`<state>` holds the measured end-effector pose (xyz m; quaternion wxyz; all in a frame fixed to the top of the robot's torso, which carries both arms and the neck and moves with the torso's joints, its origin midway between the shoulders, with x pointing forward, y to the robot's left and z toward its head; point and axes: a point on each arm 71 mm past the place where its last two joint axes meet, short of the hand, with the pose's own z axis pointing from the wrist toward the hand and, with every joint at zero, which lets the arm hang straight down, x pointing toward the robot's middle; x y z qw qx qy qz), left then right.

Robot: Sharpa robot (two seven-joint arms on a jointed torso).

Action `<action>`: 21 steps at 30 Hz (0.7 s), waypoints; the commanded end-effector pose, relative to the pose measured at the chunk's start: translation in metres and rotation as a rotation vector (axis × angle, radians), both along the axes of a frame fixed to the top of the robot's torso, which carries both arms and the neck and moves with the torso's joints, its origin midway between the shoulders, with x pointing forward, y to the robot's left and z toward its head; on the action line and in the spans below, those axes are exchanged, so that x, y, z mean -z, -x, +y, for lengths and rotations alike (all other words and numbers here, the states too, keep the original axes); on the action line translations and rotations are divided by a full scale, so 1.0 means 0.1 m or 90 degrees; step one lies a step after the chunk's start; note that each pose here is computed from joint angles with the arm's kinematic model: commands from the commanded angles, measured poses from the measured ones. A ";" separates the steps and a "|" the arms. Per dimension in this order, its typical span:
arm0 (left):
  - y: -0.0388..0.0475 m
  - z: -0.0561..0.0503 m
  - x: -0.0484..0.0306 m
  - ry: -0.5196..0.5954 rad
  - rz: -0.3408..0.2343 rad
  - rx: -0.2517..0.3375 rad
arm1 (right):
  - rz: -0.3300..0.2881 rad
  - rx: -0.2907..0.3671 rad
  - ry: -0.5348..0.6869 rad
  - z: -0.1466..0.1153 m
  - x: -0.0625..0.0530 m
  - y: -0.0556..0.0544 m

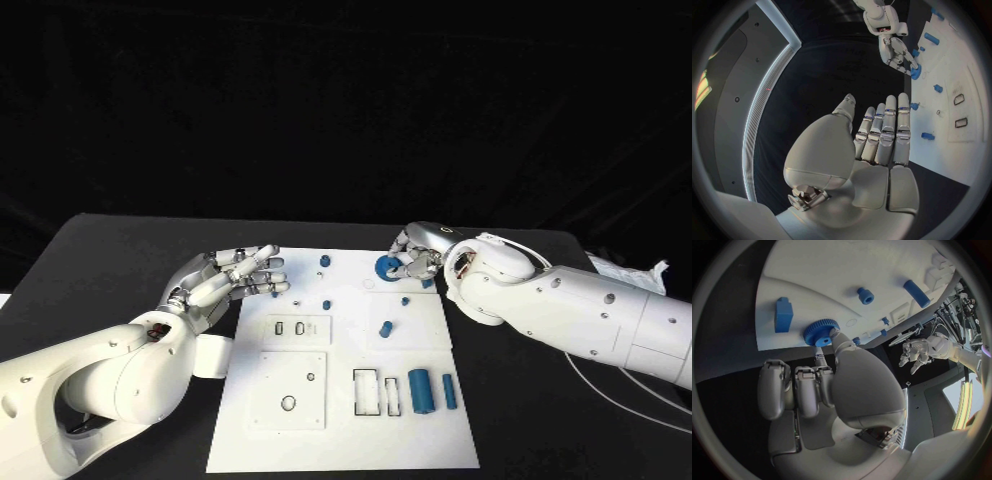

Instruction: Assemble the parts on the task board

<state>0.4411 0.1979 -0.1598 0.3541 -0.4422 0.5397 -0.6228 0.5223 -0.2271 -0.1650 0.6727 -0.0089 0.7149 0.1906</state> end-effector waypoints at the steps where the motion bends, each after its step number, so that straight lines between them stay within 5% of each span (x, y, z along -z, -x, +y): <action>1: 0.001 -0.01 -0.011 0.005 -0.003 0.006 | -0.045 -0.005 0.017 0.03 0.00 0.03; 21: -0.002 -0.03 -0.009 0.007 -0.003 0.010 | -0.140 -0.101 -0.015 0.81 -0.21 0.30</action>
